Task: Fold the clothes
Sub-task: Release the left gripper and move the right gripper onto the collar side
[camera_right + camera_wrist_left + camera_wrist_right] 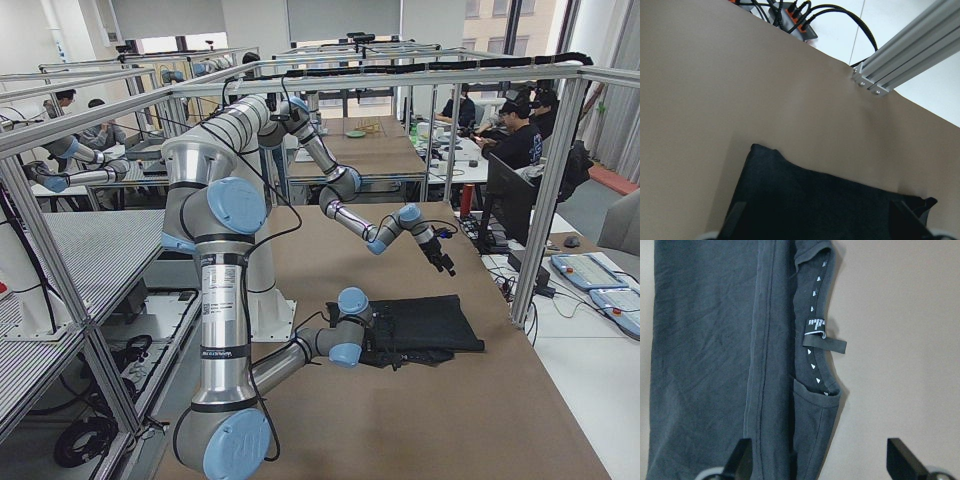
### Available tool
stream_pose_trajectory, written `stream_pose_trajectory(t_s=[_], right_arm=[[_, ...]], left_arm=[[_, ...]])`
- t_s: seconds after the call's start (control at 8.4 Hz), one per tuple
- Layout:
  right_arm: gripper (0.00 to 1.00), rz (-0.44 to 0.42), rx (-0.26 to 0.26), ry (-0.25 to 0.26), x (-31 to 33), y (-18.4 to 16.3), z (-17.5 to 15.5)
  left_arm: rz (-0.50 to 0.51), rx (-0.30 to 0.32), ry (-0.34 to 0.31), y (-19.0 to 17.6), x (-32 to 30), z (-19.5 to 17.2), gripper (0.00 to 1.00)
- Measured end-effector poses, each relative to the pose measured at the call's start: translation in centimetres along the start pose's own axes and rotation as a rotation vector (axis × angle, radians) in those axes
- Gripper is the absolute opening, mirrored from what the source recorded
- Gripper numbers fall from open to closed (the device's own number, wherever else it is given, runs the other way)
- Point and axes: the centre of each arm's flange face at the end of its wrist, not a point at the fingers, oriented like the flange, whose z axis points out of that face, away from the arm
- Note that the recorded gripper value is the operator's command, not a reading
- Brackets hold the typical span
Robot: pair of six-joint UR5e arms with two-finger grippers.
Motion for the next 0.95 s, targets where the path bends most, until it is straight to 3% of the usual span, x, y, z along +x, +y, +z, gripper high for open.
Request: stream_pose_trajectory(t_s=[0.36, 0.95], right_arm=[[0.94, -0.119, 0.051, 0.145, -3.2, -2.6, 1.6], [0.94, -0.269, 0.101, 0.305, -8.6, -2.0, 6.1]], left_arm=[[-0.001, -0.042, 0.031, -0.4, -4.2, -3.5, 1.00], [0.060, -0.069, 0.031, 0.8, -9.1, -7.6, 1.00]])
